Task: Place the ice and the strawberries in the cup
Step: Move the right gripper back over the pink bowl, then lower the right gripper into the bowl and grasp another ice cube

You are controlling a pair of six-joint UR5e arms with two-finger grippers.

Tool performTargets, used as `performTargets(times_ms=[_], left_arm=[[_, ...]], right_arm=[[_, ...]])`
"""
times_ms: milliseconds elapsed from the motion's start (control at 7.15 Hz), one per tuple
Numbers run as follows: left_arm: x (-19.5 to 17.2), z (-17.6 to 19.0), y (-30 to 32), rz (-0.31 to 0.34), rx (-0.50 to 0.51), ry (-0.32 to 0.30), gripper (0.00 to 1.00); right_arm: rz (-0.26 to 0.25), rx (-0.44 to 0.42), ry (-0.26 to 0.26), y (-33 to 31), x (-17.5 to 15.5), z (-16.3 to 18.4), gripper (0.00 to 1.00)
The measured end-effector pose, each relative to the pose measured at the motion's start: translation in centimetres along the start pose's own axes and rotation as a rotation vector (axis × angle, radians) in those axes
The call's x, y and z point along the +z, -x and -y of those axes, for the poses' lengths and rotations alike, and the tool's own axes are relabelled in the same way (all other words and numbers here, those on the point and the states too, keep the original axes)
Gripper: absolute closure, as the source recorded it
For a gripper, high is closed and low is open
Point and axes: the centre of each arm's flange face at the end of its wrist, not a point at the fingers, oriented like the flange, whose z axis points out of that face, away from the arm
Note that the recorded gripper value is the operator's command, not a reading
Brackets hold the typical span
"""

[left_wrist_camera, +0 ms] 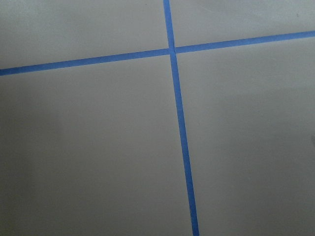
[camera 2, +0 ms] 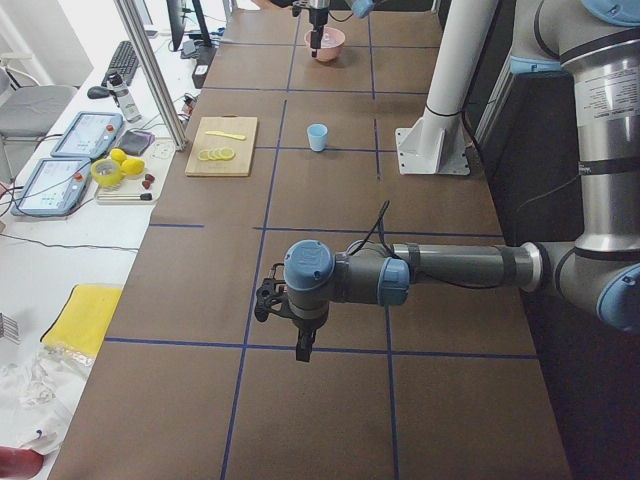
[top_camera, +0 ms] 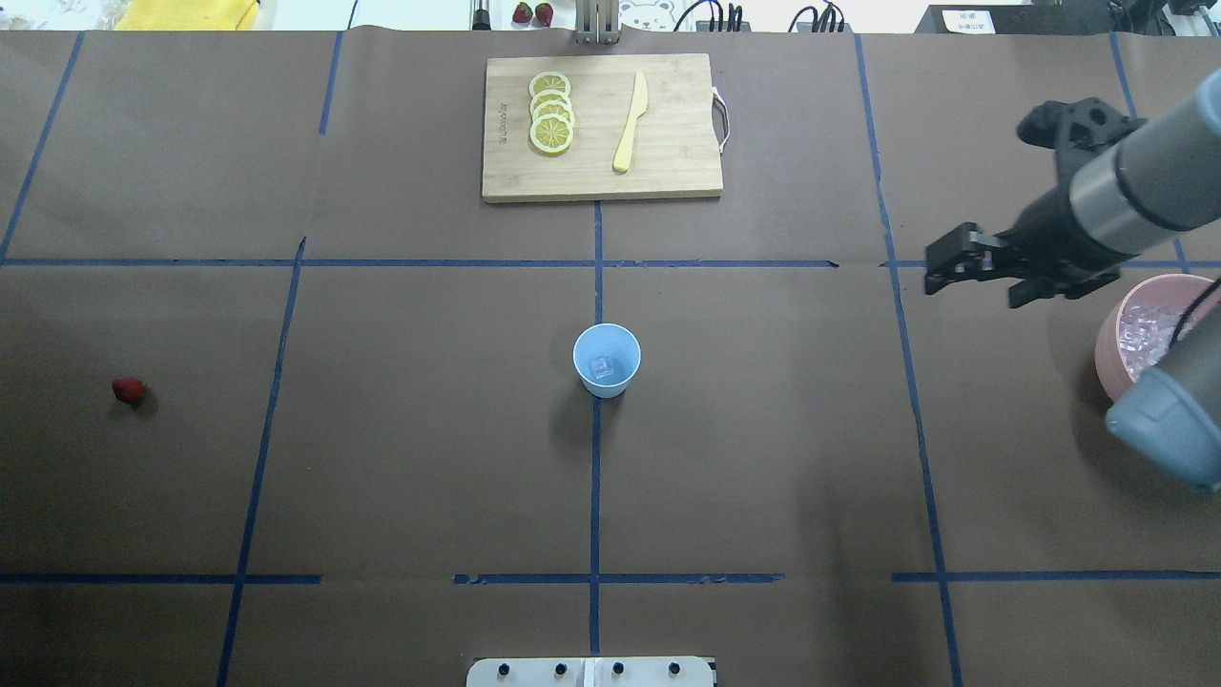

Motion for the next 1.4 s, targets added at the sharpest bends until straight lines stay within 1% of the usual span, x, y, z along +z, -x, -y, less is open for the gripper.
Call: performTargets(times_ms=[280, 420, 559, 699, 979, 1259, 1399], left_arm=[[0.0, 0.0, -0.1, 0.000, 0.000, 0.001, 0.00], [0.1, 0.0, -0.1, 0.000, 0.000, 0.002, 0.00], [0.1, 0.0, -0.1, 0.000, 0.000, 0.003, 0.00], [0.1, 0.0, -0.1, 0.000, -0.001, 0.002, 0.00], [0.1, 0.0, -0.1, 0.000, 0.001, 0.001, 0.00], [0.1, 0.0, -0.2, 0.000, 0.002, 0.001, 0.00], [0.1, 0.0, -0.2, 0.000, 0.002, 0.001, 0.00]], right_arm=[[-0.086, -0.189, -0.002, -10.7, -1.2, 0.6, 0.05], [-0.127, -0.271, 0.014, -15.6, -1.2, 0.6, 0.05], [-0.152, -0.325, 0.032, -19.0, -0.8, 0.6, 0.05], [-0.161, -0.357, 0.041, -21.4, 0.1, 0.8, 0.02], [-0.159, -0.388, 0.034, -24.8, 2.7, 1.1, 0.02], [-0.157, -0.393, 0.035, -26.2, 3.9, 1.0, 0.04], [-0.159, -0.386, 0.046, -27.0, 4.3, 0.6, 0.06]])
